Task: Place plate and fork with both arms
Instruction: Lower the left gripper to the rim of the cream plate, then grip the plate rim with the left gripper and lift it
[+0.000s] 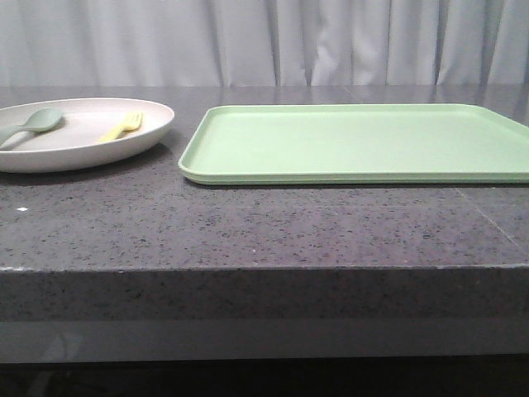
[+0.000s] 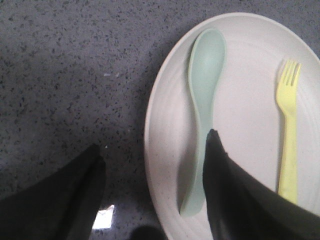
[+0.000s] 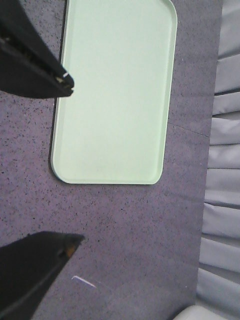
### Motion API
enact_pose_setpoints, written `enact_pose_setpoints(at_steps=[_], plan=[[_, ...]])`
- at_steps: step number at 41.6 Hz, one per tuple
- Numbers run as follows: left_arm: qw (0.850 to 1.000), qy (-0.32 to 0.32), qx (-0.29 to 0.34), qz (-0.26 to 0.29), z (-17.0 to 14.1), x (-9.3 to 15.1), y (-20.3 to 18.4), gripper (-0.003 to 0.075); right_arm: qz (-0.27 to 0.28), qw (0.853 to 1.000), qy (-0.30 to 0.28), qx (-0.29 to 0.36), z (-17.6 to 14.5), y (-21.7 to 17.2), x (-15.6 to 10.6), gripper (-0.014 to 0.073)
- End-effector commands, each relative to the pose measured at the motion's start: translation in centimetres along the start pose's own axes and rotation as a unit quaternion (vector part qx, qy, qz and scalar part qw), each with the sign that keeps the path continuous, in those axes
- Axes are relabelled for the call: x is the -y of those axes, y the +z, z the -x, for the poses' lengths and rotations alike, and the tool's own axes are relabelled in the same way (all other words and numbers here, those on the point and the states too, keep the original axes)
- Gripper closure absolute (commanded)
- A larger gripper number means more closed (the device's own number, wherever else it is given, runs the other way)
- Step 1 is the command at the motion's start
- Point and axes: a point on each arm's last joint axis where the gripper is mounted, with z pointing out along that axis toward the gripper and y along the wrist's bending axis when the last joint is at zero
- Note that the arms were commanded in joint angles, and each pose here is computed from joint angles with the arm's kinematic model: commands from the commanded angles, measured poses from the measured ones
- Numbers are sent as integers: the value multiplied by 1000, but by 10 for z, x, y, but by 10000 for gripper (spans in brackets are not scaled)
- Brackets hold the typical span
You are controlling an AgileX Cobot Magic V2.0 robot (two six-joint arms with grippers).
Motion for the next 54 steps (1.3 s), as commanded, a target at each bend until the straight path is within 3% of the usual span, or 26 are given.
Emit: enact_pose_setpoints(at_steps=[1, 11, 22, 38, 54], plan=[[999, -5, 36, -23, 15, 9, -8, 338, -7, 999, -7, 47, 15, -2, 1, 22], [999, 2, 9, -42, 20, 18, 19, 347, -7, 999, -7, 47, 15, -2, 1, 22], [999, -6, -15, -39, 18, 9, 40, 359, -7, 999, -7, 46, 15, -2, 1, 22], [999, -7, -20, -37, 17, 7, 44, 619, -7, 999, -7, 46, 15, -2, 1, 22], [999, -12, -25, -47, 16, 10, 42, 741, -7, 999, -7, 46, 15, -2, 1, 22]])
